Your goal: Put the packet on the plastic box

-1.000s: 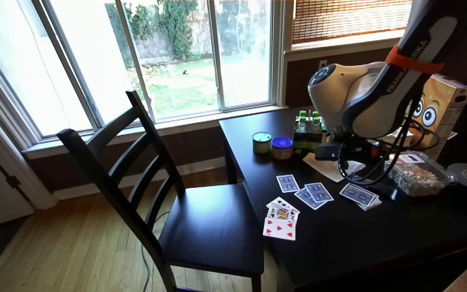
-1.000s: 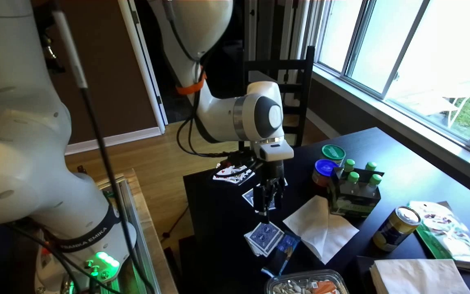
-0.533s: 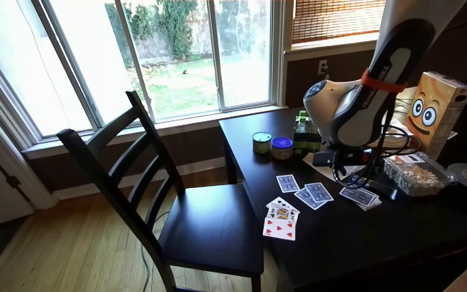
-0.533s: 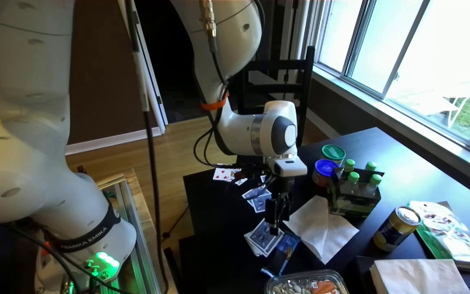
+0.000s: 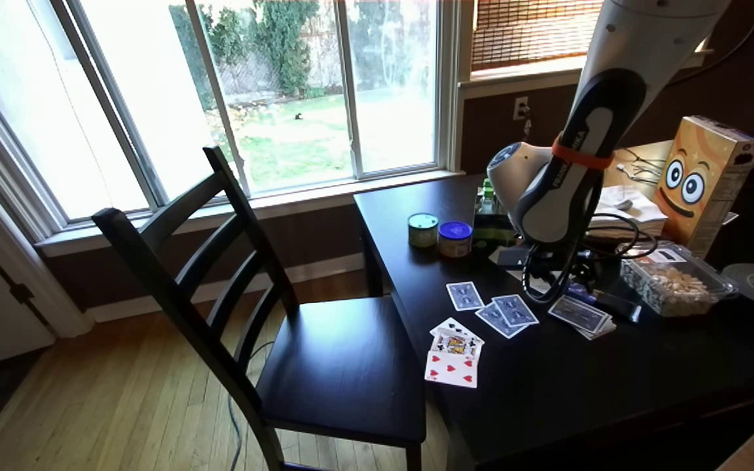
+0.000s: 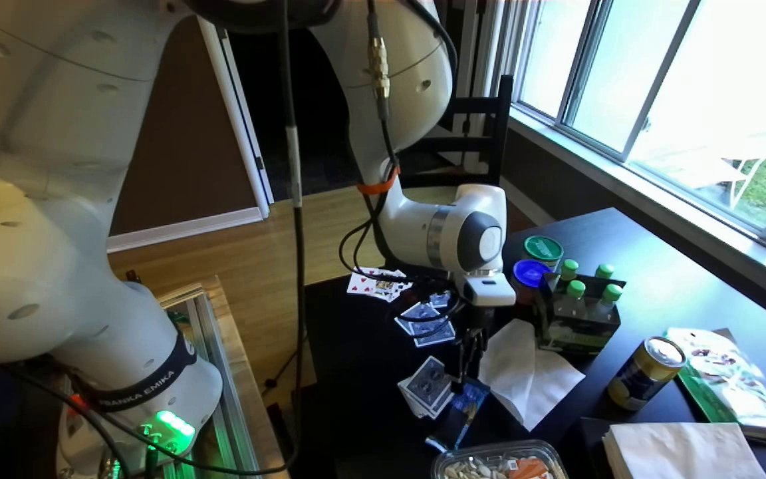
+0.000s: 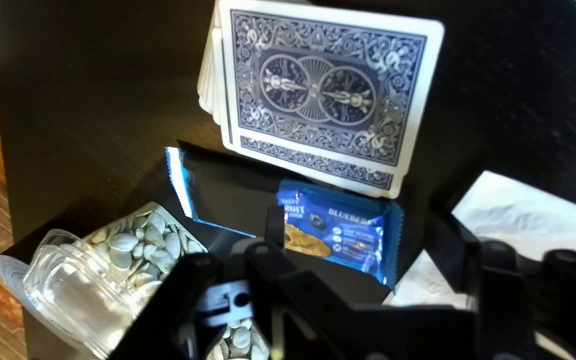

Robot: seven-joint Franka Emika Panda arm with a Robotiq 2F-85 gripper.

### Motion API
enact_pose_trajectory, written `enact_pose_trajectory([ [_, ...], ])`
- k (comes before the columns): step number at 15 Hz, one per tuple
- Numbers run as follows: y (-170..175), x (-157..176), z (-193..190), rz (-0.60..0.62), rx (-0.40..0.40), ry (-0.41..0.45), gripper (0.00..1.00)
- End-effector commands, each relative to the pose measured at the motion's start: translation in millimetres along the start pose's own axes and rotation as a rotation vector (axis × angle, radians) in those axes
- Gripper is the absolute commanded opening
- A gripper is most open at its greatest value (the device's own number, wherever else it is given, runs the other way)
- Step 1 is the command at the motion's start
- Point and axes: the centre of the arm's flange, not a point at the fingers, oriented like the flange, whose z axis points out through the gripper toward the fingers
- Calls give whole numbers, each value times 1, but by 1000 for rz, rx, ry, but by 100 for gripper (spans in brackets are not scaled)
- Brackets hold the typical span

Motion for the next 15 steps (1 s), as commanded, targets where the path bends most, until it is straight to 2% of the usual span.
enact_pose_trajectory([
  [1, -16, 8, 7, -8, -1, -13, 65],
  [2, -17, 10, 7, -11, 0, -14, 66],
  [4, -18, 12, 7, -17, 0, -17, 52],
  [5, -18, 13, 7, -22, 0, -17, 36],
  [10, -14, 15, 2, -41, -7, -19, 0],
  [15, -4, 20, -11, -12, -3, -25, 0],
])
